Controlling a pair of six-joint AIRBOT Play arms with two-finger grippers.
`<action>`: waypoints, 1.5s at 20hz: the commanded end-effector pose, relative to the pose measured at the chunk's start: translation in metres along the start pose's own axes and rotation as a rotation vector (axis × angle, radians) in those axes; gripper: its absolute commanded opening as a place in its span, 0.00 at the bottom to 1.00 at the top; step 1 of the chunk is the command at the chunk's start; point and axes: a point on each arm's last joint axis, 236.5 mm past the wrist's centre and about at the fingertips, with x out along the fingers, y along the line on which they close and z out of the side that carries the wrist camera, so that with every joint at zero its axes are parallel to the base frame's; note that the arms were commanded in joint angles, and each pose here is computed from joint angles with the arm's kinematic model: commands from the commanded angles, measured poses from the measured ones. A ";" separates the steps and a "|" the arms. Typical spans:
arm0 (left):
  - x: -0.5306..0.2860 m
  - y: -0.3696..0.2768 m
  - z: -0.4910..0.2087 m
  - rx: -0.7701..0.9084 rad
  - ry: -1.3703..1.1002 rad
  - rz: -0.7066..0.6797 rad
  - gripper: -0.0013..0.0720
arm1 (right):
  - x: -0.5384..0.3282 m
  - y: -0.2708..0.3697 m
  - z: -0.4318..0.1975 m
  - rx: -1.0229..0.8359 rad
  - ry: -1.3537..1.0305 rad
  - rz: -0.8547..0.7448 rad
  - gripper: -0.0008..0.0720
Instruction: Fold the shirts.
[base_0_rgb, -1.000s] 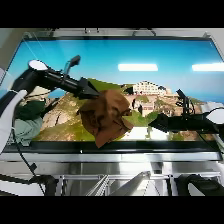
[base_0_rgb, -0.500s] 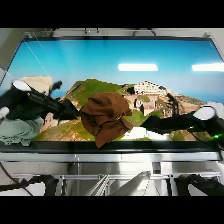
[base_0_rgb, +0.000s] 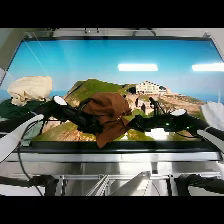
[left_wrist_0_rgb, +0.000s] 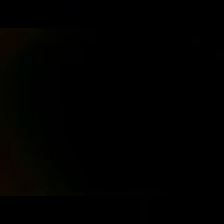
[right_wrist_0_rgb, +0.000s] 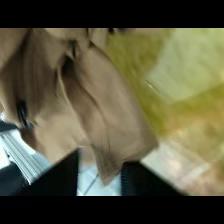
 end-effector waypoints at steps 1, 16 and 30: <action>0.019 -0.011 0.003 0.042 0.072 -0.008 0.48 | 0.006 0.010 0.018 -0.032 -0.039 0.045 0.04; -0.394 -0.262 -0.032 0.637 -0.928 -0.376 0.05 | -0.400 0.298 0.091 -0.803 -0.890 0.195 0.04; -0.463 -0.334 -0.138 0.879 -1.333 -0.002 0.05 | -0.477 0.388 0.030 -1.184 -1.275 -0.061 0.04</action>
